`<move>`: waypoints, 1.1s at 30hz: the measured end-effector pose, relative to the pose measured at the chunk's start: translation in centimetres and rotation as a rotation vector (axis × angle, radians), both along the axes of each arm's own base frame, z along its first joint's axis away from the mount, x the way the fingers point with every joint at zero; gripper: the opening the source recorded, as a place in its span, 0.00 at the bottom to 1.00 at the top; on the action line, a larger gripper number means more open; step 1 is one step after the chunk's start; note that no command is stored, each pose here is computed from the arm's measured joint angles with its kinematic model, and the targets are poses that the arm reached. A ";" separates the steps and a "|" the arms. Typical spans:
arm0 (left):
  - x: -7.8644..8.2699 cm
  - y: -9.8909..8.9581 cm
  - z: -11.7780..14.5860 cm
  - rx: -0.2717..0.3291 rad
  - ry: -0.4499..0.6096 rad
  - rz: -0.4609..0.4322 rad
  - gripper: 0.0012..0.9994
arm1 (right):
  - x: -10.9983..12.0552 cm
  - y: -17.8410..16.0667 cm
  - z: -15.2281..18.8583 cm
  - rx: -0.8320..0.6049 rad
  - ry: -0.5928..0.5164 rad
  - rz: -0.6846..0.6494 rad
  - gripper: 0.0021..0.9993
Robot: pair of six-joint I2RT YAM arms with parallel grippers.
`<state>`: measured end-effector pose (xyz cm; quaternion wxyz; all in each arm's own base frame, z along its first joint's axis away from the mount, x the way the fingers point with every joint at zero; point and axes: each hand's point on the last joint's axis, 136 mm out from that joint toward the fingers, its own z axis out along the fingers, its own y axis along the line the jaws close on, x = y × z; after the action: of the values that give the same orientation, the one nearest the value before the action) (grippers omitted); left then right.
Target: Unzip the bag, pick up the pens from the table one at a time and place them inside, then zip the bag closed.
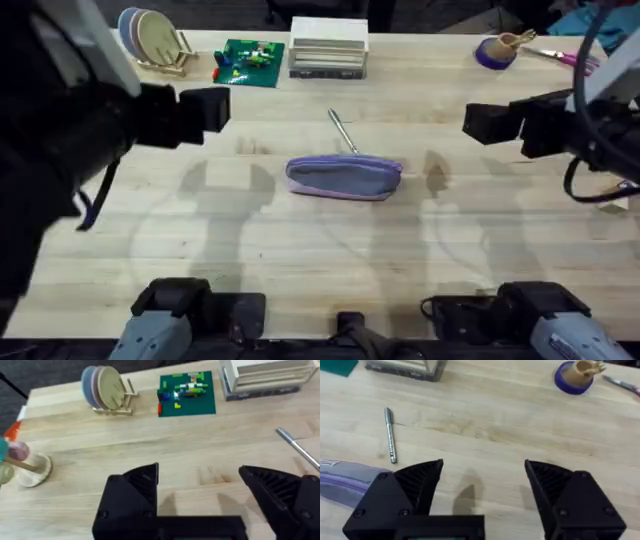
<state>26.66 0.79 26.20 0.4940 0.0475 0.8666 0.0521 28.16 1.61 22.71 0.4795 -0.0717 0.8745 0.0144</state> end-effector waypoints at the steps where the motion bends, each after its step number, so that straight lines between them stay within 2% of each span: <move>1: 0.4 -0.1 -0.2 -0.004 0.014 -0.007 0.99 | 0.1 0.0 0.0 0.000 0.011 0.001 1.00; 7: 1.3 -1.2 -2.1 -0.026 0.095 -0.071 0.99 | 0.4 0.1 -0.3 0.004 0.031 0.007 1.00; 11: 1.3 -3.0 -2.7 -0.014 0.120 -0.206 0.99 | 0.4 0.1 -0.3 0.004 0.030 0.007 1.00; 15: 0.9 -4.9 -3.0 0.022 0.120 -0.366 0.99 | 0.5 0.1 -0.3 0.004 0.030 0.007 1.00; 19: 1.0 -5.8 -3.3 0.060 0.121 -0.457 0.99 | 0.5 0.1 -0.3 0.004 0.029 0.007 1.00; 28: 1.4 -6.3 -4.2 0.092 0.143 -0.523 0.99 | 0.8 0.1 -0.9 0.005 0.053 0.007 1.00; 33: 2.5 -6.2 -3.1 0.124 0.078 -0.527 0.99 | 1.7 0.1 -2.2 0.005 0.092 0.007 1.00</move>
<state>29.13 -5.44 23.11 0.4531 0.3037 0.8377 -0.0270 29.85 1.75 20.56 0.4389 -0.0727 0.8953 0.0213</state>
